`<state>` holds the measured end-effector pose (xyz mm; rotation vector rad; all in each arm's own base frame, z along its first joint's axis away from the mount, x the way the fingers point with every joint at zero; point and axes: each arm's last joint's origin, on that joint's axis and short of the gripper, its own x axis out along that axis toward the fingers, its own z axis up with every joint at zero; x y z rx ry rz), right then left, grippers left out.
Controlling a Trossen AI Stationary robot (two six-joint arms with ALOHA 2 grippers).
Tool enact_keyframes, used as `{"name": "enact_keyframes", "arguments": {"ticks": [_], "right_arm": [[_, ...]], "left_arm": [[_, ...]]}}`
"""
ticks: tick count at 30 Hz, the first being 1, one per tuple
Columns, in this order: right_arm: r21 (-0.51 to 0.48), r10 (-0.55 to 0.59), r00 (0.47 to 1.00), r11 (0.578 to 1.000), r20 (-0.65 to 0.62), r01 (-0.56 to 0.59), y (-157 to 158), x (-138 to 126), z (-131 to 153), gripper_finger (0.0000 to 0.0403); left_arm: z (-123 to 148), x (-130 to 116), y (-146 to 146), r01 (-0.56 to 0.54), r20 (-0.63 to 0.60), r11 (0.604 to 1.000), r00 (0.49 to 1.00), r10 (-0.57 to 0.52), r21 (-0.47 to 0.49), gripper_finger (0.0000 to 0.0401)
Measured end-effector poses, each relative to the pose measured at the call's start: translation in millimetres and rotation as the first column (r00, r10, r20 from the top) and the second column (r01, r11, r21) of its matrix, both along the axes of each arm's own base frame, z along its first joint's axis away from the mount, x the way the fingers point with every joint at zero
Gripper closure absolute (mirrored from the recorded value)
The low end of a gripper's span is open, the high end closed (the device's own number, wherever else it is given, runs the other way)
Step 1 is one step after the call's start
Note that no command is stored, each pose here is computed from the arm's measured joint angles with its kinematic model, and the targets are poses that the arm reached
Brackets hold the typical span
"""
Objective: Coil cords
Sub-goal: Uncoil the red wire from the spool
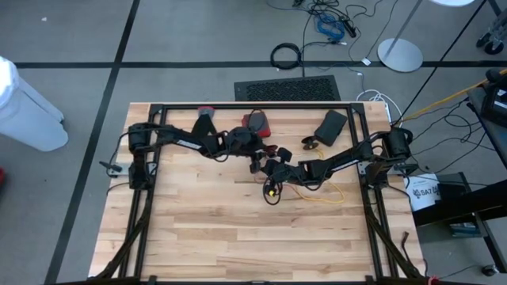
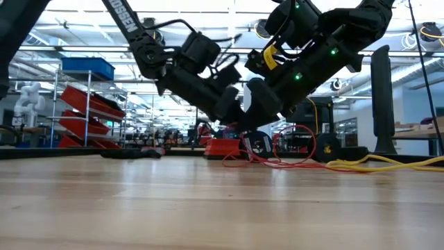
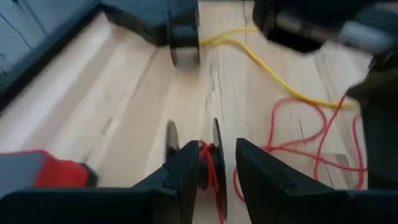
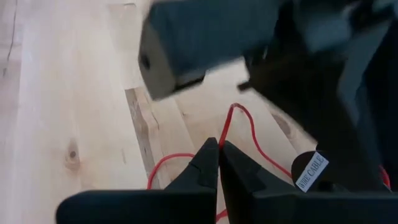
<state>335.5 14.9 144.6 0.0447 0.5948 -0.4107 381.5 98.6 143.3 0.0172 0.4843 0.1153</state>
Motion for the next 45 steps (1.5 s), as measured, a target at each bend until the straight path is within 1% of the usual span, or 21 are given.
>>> {"name": "enact_keyframes", "arguments": {"ticks": [5,13,19,22,25,26,30,35,38,42,45], "right_arm": [[0.0,0.0,1.0,1.0,0.002,0.0,0,0,0,0.0403],[-0.006,0.003,1.0,1.0,-0.009,-0.003,0,0,0,0.0403],[-0.006,0.004,1.0,1.0,-0.009,-0.004,0,0,0,0.0403],[-0.006,0.004,1.0,1.0,-0.008,-0.004,0,0,0,0.0403],[-0.006,0.003,1.0,1.0,-0.006,-0.003,0,0,0,0.0403],[-0.006,0.004,1.0,1.0,-0.006,-0.004,0,0,0,0.0403],[-0.005,0.004,1.0,1.0,-0.004,-0.004,0,0,0,0.0403],[-0.007,0.003,1.0,1.0,-0.027,-0.004,0,-1,-2,0.0403],[-0.006,-0.001,0.999,1.0,-0.053,0.001,0,-3,-4,0.04],[-0.016,-0.005,0.998,1.0,-0.07,0.003,3,-5,-5,0.0382],[-0.041,-0.014,0.998,0.999,-0.067,0.012,9,-5,-5,0.0361]], "left_arm": [[-8,12,3,0.007,-0.034,1.0,0.999,-0.007,-0.013,0.0288],[-2,14,3,0.01,0.006,1.0,1.0,-0.01,-0.003,0.0303],[-5,12,3,0.028,-0.026,1.0,0.999,-0.028,-0.013,0.0306],[-9,10,4,0.034,-0.066,0.999,0.997,-0.035,-0.013,0.0331],[-10,9,5,0.035,-0.077,0.999,0.996,-0.036,-0.018,0.038],[-10,8,6,0.04,-0.075,0.999,0.996,-0.042,-0.022,0.0389],[-8,10,6,0.054,-0.051,0.998,0.997,-0.055,-0.021,0.0393],[-8,9,6,0.061,-0.053,0.998,0.997,-0.061,-0.008,0.0397],[-8,9,7,0.042,-0.063,0.999,0.997,-0.041,0.012,0.0398],[-9,7,8,0.008,-0.089,0.999,0.996,-0.005,0.031,0.0399],[-2,5,9,-0.01,-0.097,0.999,0.995,0.015,0.047,0.0399]]}}
